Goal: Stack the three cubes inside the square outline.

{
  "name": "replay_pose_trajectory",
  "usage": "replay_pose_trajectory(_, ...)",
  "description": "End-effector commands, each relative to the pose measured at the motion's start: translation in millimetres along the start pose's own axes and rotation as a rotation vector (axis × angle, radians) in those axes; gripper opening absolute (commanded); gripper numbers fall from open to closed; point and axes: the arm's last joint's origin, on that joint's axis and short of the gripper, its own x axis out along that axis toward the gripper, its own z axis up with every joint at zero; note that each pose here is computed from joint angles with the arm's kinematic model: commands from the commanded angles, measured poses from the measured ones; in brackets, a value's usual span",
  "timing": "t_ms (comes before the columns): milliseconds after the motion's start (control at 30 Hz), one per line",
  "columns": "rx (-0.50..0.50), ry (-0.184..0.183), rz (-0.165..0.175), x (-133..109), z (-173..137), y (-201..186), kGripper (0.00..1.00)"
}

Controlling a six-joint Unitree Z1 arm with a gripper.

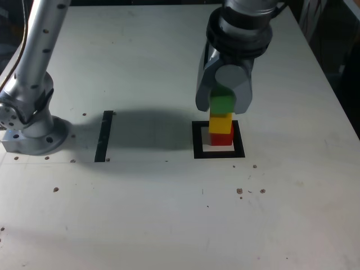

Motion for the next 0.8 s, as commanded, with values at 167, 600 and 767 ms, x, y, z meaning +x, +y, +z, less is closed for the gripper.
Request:
replay_pose_trajectory(167,0.001,0.031,0.015,7,4,-2,0.11)
replay_pose_trajectory(600,0.007,0.060,-0.010,14,7,-5,0.53)
replay_pose_trajectory(767,0.009,0.065,-0.017,15,7,-6,0.84)
